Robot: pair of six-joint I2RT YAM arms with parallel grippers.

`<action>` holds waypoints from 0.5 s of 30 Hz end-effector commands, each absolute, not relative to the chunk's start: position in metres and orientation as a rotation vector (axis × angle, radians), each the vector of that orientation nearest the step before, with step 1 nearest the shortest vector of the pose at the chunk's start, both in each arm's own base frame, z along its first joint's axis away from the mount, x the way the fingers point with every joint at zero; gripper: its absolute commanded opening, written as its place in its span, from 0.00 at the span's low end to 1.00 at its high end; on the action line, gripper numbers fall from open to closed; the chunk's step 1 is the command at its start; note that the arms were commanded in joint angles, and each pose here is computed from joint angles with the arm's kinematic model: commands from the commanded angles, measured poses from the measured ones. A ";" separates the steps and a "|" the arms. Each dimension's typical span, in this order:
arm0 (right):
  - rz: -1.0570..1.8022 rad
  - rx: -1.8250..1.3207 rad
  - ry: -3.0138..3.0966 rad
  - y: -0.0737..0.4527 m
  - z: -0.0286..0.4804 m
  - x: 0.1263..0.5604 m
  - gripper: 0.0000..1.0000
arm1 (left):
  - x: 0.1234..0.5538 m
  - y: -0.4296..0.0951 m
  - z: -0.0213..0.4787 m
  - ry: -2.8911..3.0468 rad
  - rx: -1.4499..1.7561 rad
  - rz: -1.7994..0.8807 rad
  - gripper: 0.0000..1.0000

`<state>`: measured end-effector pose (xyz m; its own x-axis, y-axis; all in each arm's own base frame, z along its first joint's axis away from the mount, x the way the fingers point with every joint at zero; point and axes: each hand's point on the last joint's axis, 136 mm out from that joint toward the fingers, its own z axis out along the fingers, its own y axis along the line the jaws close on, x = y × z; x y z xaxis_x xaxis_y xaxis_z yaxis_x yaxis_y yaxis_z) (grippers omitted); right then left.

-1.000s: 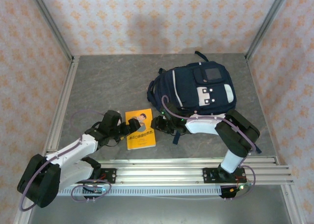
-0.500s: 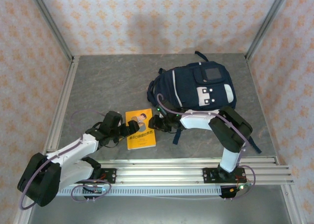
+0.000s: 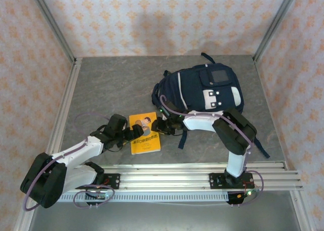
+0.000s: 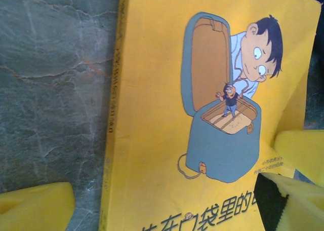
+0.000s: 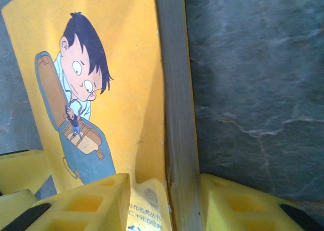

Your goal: Pack the student bag

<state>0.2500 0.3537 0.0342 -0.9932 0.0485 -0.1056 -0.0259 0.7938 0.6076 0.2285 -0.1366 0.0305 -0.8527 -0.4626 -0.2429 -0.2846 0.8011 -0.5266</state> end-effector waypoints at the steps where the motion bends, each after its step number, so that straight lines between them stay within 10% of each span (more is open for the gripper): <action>1: 1.019 -0.089 2.846 0.373 0.044 0.242 0.39 | 0.235 -0.156 0.040 2.590 -0.525 -0.835 0.94; 15: 1.179 -0.069 2.798 0.386 0.071 0.237 0.37 | 0.232 -0.157 0.042 2.590 -0.512 -0.845 0.94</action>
<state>0.2450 0.3654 0.0345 -0.9958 0.0510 -0.0763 -0.0088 0.7750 0.6319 0.2291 -0.1371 0.0338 -0.8493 -0.4663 -0.2476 -0.2811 0.7964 -0.5355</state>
